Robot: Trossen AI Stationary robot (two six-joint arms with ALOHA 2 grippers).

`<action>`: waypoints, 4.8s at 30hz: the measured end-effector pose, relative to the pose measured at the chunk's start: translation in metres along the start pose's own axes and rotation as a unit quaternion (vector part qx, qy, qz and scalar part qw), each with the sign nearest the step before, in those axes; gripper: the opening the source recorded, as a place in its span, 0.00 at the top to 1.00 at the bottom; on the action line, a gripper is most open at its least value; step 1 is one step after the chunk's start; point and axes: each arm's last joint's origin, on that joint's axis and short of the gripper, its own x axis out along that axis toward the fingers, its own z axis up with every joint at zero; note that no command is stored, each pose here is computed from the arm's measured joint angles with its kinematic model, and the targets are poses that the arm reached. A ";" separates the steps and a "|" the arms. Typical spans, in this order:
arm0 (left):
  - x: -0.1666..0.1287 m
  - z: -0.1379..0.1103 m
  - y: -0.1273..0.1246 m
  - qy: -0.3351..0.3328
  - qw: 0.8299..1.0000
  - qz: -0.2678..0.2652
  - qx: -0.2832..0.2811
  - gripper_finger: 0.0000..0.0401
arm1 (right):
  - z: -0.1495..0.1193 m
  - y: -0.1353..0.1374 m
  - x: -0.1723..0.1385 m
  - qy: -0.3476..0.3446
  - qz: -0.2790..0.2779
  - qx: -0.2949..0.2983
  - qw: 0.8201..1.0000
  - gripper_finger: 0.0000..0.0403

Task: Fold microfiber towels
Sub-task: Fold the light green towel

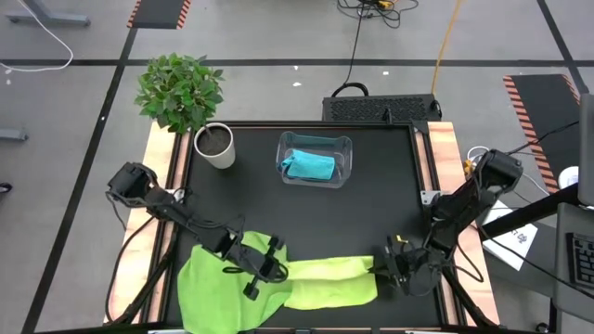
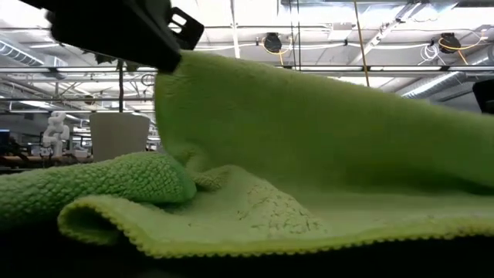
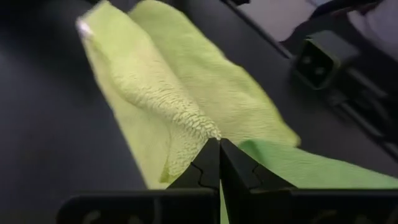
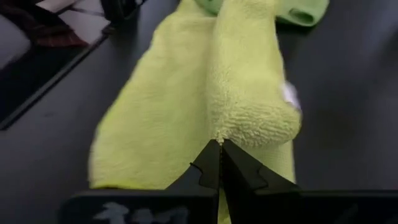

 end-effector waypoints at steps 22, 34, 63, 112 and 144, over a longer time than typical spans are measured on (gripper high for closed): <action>0.028 -0.018 -0.031 0.011 0.989 -0.141 -0.035 0.83 | -0.004 0.040 -0.009 -0.011 0.057 0.022 0.998 0.94; 0.028 -0.016 -0.007 0.003 0.995 -0.082 -0.058 0.56 | 0.003 0.042 -0.009 -0.039 0.065 0.041 0.996 0.62; 0.025 -0.022 0.045 0.022 0.991 0.050 -0.121 0.53 | 0.013 0.017 0.014 0.001 0.069 -0.006 0.998 0.66; 0.038 -0.010 0.012 0.153 0.978 0.095 -0.103 0.53 | 0.020 0.030 0.006 -0.039 0.119 0.033 0.992 0.66; 0.023 0.038 -0.018 0.068 0.990 -0.006 -0.126 0.53 | 0.014 0.022 0.011 -0.007 0.087 0.026 0.996 0.66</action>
